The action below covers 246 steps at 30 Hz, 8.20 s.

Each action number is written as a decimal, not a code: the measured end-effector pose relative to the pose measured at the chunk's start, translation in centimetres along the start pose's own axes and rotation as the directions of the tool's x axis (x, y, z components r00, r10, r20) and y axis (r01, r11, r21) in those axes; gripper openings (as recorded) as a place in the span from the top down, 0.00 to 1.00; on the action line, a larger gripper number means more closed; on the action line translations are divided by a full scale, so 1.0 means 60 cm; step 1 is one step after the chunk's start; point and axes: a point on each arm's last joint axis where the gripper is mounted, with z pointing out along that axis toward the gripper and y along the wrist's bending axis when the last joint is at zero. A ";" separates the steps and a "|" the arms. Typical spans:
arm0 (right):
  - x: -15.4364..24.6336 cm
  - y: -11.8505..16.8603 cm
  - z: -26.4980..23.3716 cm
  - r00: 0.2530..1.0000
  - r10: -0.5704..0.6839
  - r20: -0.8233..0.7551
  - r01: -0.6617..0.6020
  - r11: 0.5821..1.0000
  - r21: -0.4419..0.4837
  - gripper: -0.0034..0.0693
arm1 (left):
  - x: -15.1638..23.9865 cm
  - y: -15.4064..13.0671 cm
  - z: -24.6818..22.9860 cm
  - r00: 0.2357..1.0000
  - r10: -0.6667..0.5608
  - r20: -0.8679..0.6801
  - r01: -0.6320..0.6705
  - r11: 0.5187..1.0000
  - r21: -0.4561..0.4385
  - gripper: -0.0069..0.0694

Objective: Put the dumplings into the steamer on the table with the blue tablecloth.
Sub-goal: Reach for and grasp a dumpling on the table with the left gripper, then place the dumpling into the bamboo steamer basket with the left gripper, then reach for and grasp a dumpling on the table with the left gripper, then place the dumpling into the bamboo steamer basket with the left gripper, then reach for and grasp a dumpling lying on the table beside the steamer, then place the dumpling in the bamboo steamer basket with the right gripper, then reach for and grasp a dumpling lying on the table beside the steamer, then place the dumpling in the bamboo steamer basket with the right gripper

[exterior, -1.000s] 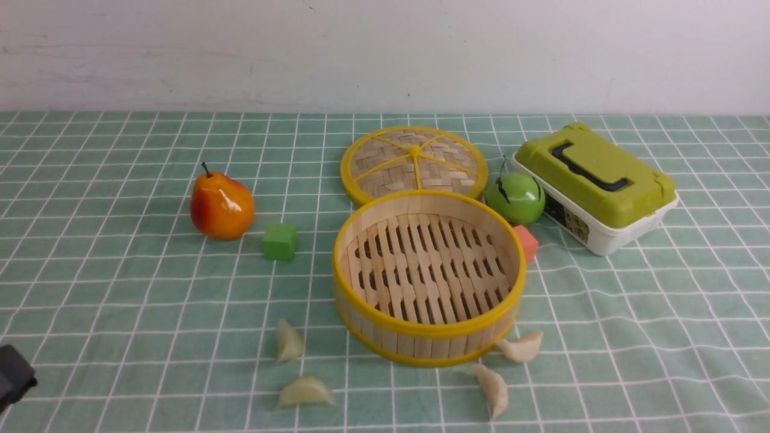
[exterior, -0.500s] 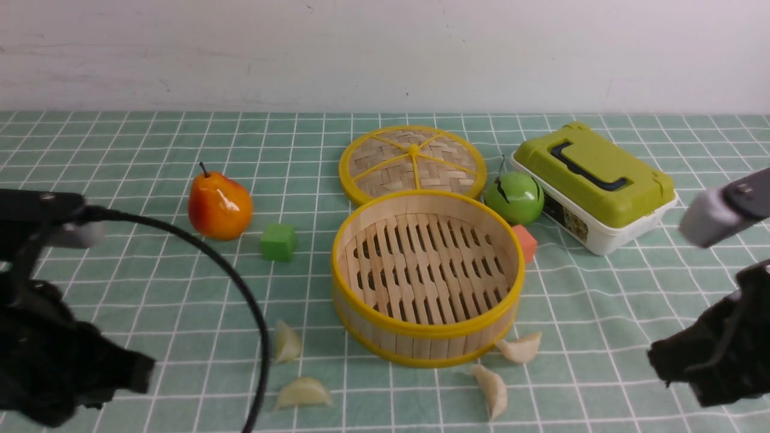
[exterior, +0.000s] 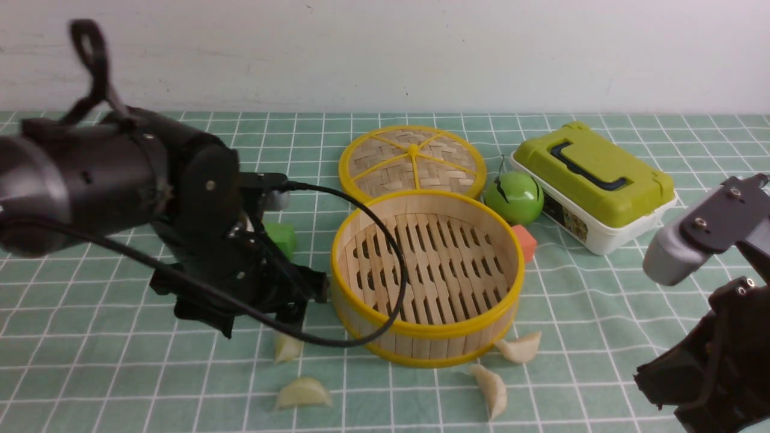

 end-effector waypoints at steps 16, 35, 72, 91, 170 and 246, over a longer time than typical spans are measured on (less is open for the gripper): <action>0.002 -0.004 -0.001 1.000 -0.011 -0.010 0.011 1.000 0.027 0.95 | -0.028 -0.023 0.096 0.993 -0.031 -0.113 0.031 1.000 0.000 0.59; 0.033 0.019 -0.061 0.998 -0.031 0.048 0.029 0.999 0.037 0.92 | -0.168 -0.236 0.056 0.968 0.140 0.209 -0.184 0.961 0.207 0.59; 0.060 0.030 -0.119 0.981 -0.034 0.189 0.009 0.991 0.132 0.88 | 0.024 -0.090 -0.138 0.714 0.699 -0.036 -0.695 0.714 0.084 0.15; 0.058 0.032 -0.120 0.979 -0.027 0.204 0.002 0.993 0.117 0.86 | 0.078 -0.081 0.096 0.568 0.814 -0.120 -0.809 0.579 0.099 0.32; -0.077 -0.011 0.360 0.963 0.154 -0.221 -0.105 0.970 0.218 0.41 | 0.206 0.058 -0.291 0.943 0.214 0.255 -0.241 0.967 0.082 0.93; -0.104 -0.098 0.308 0.892 -0.393 -0.221 0.406 0.914 0.016 0.70 | 0.213 0.047 -0.292 0.958 0.177 0.224 -0.218 0.961 0.170 0.89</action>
